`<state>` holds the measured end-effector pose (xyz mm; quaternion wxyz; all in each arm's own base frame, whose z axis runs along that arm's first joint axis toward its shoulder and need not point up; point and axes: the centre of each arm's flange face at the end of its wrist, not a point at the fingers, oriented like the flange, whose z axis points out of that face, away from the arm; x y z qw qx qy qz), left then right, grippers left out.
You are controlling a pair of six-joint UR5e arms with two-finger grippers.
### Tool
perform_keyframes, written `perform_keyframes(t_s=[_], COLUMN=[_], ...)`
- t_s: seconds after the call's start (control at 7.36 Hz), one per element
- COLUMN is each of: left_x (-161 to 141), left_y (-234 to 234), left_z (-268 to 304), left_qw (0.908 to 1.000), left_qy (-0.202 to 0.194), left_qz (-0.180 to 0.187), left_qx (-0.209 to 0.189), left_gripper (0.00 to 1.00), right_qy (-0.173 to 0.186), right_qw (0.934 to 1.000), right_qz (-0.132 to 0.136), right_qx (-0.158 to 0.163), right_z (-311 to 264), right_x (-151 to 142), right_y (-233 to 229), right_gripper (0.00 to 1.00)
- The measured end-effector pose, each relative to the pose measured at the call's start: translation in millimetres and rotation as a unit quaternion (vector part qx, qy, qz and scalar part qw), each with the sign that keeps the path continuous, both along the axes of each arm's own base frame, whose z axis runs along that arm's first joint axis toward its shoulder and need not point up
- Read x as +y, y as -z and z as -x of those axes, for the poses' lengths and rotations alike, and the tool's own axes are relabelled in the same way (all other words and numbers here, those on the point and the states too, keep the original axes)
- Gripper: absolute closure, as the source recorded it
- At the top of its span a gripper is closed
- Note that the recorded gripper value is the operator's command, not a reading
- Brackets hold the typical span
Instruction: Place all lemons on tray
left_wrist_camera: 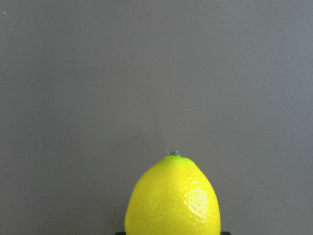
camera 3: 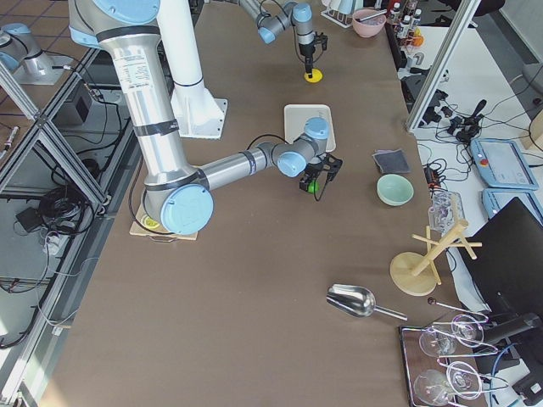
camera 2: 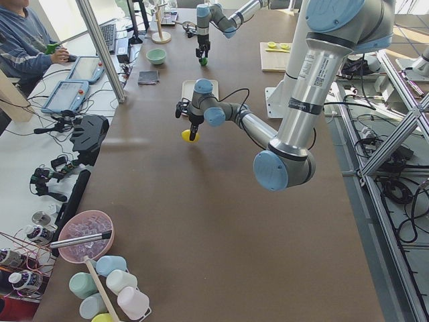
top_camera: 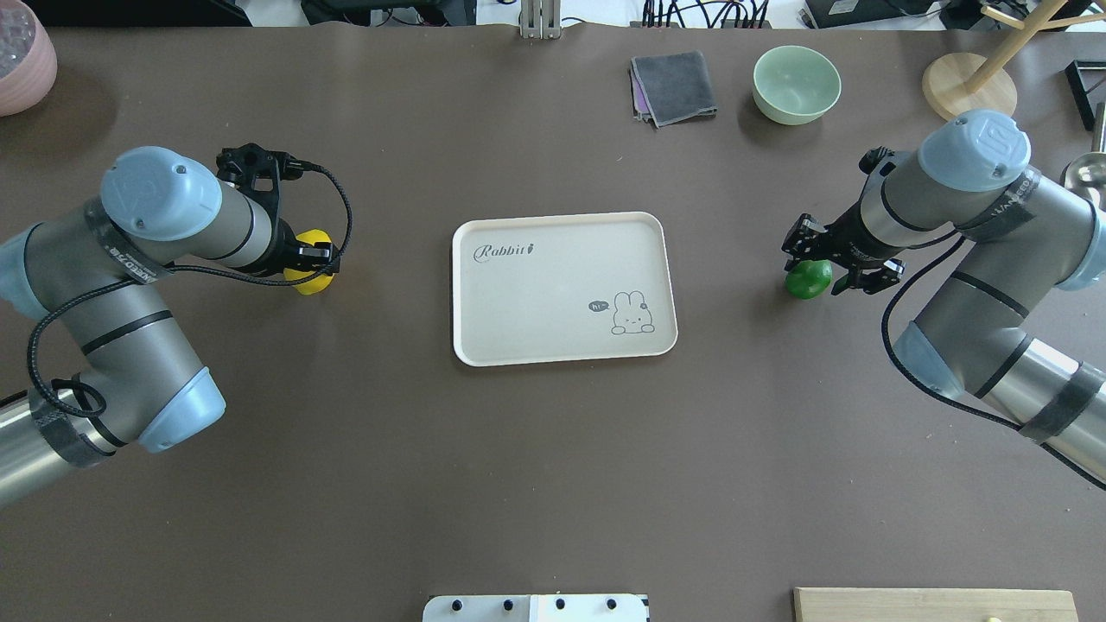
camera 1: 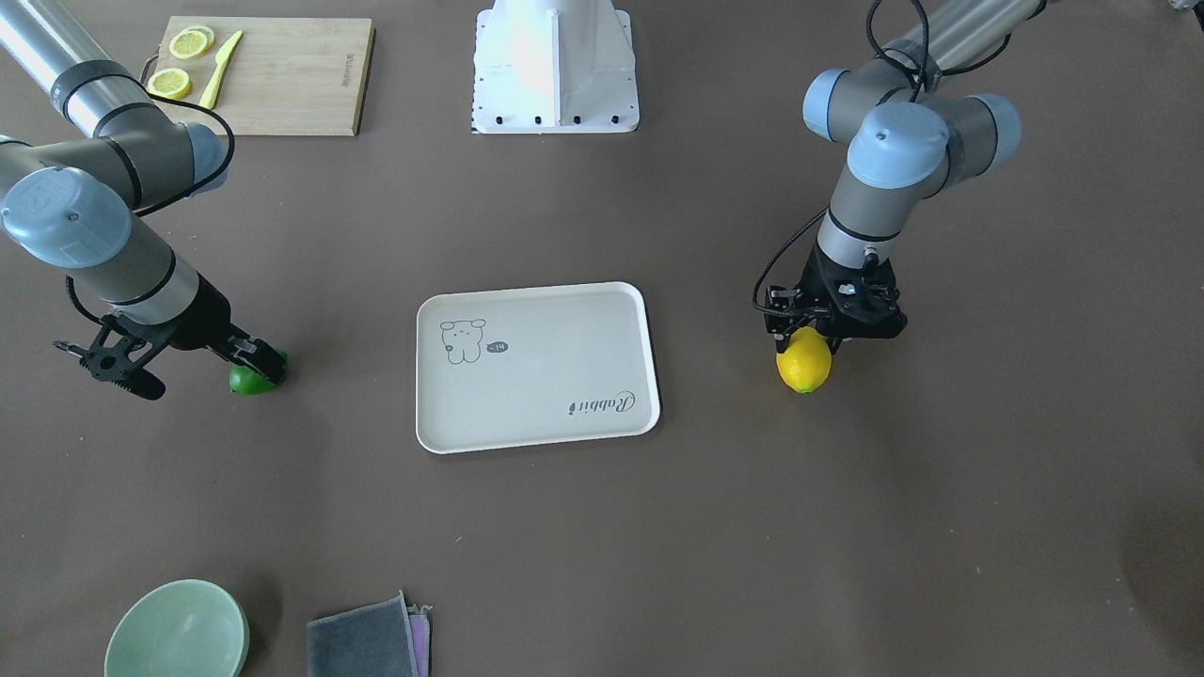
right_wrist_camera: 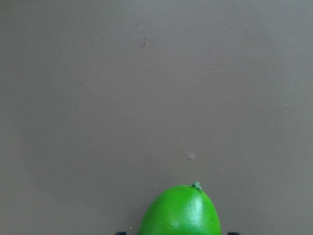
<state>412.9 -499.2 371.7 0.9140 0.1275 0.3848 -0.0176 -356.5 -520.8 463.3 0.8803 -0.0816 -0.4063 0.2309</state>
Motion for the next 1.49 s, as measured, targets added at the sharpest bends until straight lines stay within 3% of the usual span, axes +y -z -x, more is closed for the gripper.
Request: perform_keyframes(t_s=[0.27,0.95,1.22,1.49], left_x=[0,10,5,3], left_y=[36,147,168,166], left_z=[-1,-77,-121,-146], left_qw=[1.0000,0.9975,0.9954,0.9947], left_qy=[-0.001,0.017,0.025,0.030], left_qz=[0.002,0.051,0.071,0.069], left_qx=[0.002,0.046,0.058,0.071], left_gripper=[1.00,1.00,1.00,1.00], right_qy=[0.004,0.023,0.045,0.061], right_qw=[1.0000,0.9957,0.9926,0.9912], right_qz=[-0.005,-0.062,-0.078,-0.086], right_qx=[-0.008,-0.065,-0.081,-0.080], right_z=[7,56,88,119], right_x=[-2,-20,-6,8], right_y=[12,129,161,170], right_gripper=[1.00,1.00,1.00,1.00])
